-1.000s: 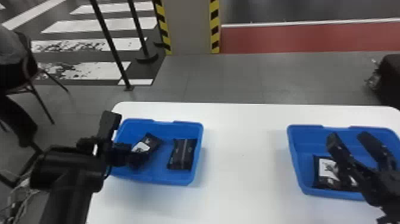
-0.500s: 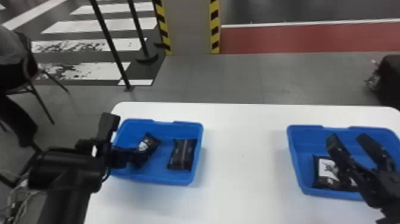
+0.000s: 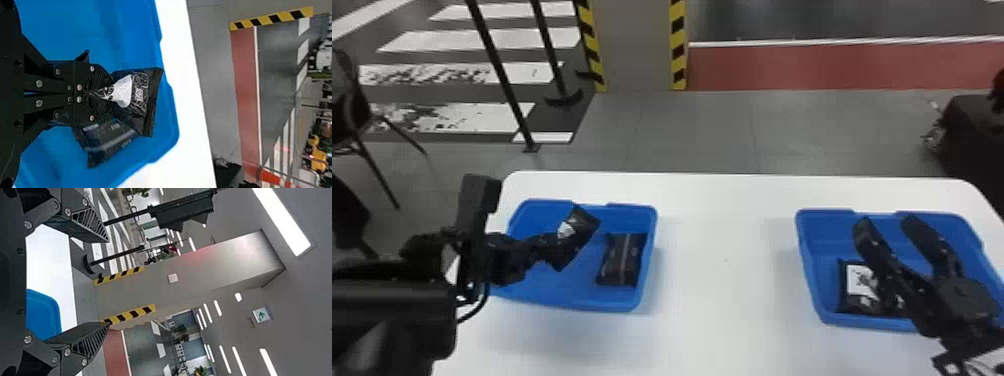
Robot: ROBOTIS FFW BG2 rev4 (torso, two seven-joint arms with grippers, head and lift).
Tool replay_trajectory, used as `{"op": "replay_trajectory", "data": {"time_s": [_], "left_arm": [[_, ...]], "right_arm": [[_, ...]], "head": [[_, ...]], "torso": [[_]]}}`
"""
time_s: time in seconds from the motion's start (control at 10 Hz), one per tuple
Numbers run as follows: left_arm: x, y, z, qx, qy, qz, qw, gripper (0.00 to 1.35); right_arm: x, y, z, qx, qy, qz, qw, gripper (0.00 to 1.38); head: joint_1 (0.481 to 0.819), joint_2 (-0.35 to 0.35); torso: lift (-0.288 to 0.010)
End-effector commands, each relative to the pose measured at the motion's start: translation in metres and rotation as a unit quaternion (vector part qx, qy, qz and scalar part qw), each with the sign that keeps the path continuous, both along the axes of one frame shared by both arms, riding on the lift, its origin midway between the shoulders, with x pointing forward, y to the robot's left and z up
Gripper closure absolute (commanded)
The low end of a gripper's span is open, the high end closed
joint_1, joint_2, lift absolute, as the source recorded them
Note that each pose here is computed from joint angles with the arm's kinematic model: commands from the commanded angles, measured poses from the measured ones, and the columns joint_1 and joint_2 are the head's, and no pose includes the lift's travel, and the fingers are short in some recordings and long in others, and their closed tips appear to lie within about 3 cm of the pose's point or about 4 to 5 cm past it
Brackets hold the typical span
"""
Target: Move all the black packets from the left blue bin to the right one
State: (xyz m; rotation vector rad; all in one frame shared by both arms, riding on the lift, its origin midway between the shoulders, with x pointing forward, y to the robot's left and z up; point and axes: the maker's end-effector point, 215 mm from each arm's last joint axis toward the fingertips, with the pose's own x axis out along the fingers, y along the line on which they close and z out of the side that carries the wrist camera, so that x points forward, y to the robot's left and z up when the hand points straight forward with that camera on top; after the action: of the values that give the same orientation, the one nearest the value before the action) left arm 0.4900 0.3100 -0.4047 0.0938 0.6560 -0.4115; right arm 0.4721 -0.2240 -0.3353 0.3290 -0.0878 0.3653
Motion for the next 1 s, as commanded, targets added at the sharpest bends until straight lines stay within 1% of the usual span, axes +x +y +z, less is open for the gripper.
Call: {"op": "replay_trajectory", "data": {"time_s": [0.0,0.1,0.2,0.3,0.4,0.5,0.7,0.9], "left_arm": [[-0.007,-0.034,0.036,-0.016,-0.042,-0.036,0.9983,1.21],[-0.001,-0.058,0.054,-0.024,-0.074,-0.068,0.9946,1.21],[0.005,-0.081,0.065,-0.031,-0.105,-0.095,0.9895,1.21],[0.014,-0.105,0.054,-0.047,-0.114,-0.124,0.9846,1.21],[0.025,-0.140,0.048,-0.072,-0.121,-0.161,0.9769,1.21],[0.030,-0.175,0.053,-0.081,-0.127,-0.195,0.9692,1.21],[0.037,-0.227,0.082,-0.095,-0.150,-0.247,0.9525,1.21],[0.042,-0.251,0.103,-0.103,-0.167,-0.271,0.9424,1.21]], "right_arm": [[0.000,0.015,0.008,0.012,-0.004,0.017,1.000,0.29],[0.005,0.022,0.016,0.014,-0.013,0.025,1.000,0.29],[0.011,0.033,0.022,0.018,-0.019,0.035,0.999,0.29],[0.020,0.042,0.022,0.030,-0.021,0.050,0.998,0.28],[0.031,0.046,0.018,0.035,-0.021,0.061,0.997,0.28],[0.040,0.049,0.023,0.037,-0.026,0.065,0.997,0.28],[0.055,0.061,0.017,0.048,-0.009,0.083,0.995,0.29],[0.071,0.071,0.017,0.055,-0.010,0.096,0.994,0.32]], "head": [[0.695,0.105],[0.695,0.093],[0.695,0.074],[0.695,0.056],[0.695,0.049],[0.695,0.024],[0.695,-0.049],[0.695,-0.081]], "torso": [[-0.110],[-0.110],[-0.110],[-0.110],[-0.110],[-0.110],[-0.110],[-0.110]]}}
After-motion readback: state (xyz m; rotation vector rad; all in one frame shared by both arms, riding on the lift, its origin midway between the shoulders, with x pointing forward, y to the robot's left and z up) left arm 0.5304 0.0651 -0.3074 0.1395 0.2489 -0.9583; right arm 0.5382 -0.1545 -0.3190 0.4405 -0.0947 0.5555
